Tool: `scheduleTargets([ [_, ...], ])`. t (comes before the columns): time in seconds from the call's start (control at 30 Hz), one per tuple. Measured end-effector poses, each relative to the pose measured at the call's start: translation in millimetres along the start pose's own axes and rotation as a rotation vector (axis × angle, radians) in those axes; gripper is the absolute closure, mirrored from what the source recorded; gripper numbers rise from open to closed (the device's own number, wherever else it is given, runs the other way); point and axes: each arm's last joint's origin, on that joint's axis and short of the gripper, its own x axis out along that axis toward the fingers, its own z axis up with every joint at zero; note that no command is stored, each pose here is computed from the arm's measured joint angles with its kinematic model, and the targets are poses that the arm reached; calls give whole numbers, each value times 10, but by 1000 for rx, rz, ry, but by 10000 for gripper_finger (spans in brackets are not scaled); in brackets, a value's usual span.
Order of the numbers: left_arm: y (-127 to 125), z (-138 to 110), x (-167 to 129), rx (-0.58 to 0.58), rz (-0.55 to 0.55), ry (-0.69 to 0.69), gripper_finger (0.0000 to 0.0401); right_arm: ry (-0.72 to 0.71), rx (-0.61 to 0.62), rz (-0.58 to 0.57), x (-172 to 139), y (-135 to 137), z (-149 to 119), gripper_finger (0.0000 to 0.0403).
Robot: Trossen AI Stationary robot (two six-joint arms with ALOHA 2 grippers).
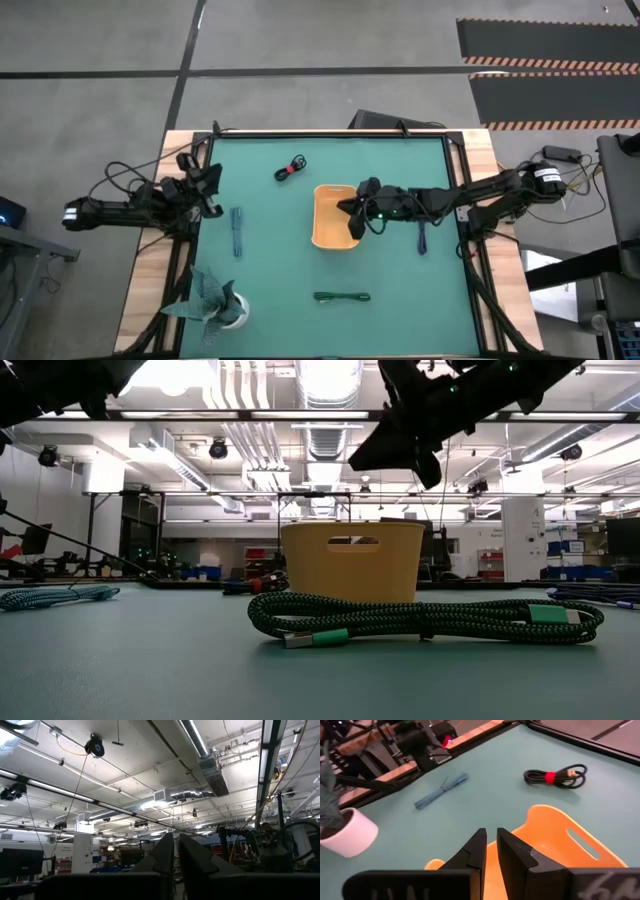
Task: Pick and place USB-C Cables
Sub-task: Put the purple charger cable into the yellow bin
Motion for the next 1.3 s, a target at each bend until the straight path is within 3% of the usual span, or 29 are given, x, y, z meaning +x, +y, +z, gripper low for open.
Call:
scheduleTargets([
  [0.37,3,9,0,-3,3,-9,389,133,43,-68,-35,134,230,367],
  [0.77,5,14,-1,-5,5,-13,389,376,241,-378,-250,106,353,367],
  [0.93,5,14,-1,-5,5,-13,389,482,346,-525,-351,14,227,367],
  [1.13,6,14,-1,-5,5,-13,389,686,451,-717,-487,-172,-105,367],
  [1.3,6,15,-1,-6,5,-15,389,781,507,-803,-546,-300,-365,367],
])
